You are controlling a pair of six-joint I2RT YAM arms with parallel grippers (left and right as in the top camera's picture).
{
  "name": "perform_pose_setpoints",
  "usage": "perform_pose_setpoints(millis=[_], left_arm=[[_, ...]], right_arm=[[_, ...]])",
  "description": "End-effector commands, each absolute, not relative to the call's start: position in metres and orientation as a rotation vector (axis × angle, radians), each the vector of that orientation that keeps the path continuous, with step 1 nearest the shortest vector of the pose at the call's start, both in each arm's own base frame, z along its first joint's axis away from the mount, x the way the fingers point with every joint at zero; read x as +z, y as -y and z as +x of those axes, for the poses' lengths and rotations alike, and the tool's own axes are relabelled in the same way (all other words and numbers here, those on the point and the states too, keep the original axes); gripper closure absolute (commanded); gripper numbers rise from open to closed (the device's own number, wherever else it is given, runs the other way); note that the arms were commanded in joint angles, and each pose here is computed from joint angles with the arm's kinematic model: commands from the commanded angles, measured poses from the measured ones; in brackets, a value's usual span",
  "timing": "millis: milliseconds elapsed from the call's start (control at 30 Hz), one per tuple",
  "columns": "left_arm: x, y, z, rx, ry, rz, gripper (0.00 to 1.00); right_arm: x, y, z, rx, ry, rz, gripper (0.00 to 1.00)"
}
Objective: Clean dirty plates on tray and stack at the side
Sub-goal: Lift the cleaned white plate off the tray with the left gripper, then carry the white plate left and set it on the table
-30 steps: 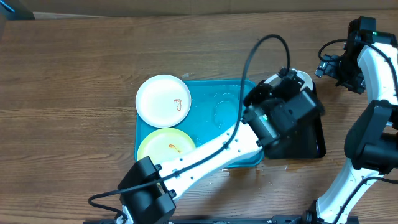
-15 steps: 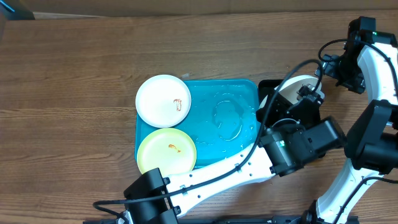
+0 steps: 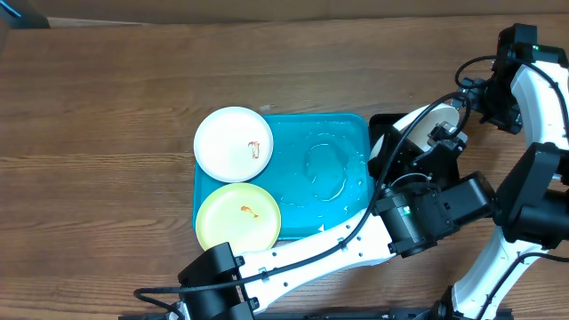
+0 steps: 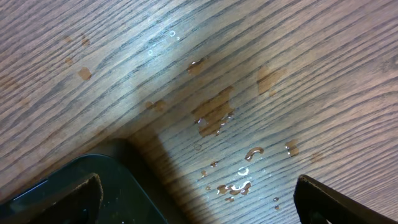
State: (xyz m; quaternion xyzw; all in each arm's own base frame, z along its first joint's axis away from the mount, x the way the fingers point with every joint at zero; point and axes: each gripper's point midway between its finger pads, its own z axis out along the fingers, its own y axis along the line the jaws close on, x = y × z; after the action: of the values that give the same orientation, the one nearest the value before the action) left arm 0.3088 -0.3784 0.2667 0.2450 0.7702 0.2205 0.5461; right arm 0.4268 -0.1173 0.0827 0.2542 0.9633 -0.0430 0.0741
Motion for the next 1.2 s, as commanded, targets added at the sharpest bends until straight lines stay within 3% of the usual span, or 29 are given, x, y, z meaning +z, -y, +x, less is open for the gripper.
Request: perform_pose_setpoints(millis=[0,300,600,700,900,1167], left_arm=[[0.269,0.385,0.314,0.462,-1.848,0.578,0.96],[0.214,0.384,0.34,0.109,-2.167,0.637,0.96],[0.174,0.324,0.376,-0.485,-2.639,0.429,0.96],[0.17,0.277,0.396,-0.597,-2.732,0.279,0.96],[0.155,0.134,0.428,-0.473,-2.852,-0.109,0.96],[0.147,-0.039,0.418,-0.372,-2.852,-0.654,0.96]], right_arm=[[0.102,0.119,0.433,-0.139,-2.838,0.751,0.0],[0.102,0.119,0.433,-0.139,-2.838,0.751,0.0],[0.102,0.119,0.433,-0.139,-2.838,0.751,0.0],[0.102,0.119,0.433,-0.139,-2.838,0.751,0.0],[0.102,0.119,0.433,-0.139,-2.838,0.751,0.0],[0.102,0.119,0.433,-0.139,-2.838,0.751,0.0]])
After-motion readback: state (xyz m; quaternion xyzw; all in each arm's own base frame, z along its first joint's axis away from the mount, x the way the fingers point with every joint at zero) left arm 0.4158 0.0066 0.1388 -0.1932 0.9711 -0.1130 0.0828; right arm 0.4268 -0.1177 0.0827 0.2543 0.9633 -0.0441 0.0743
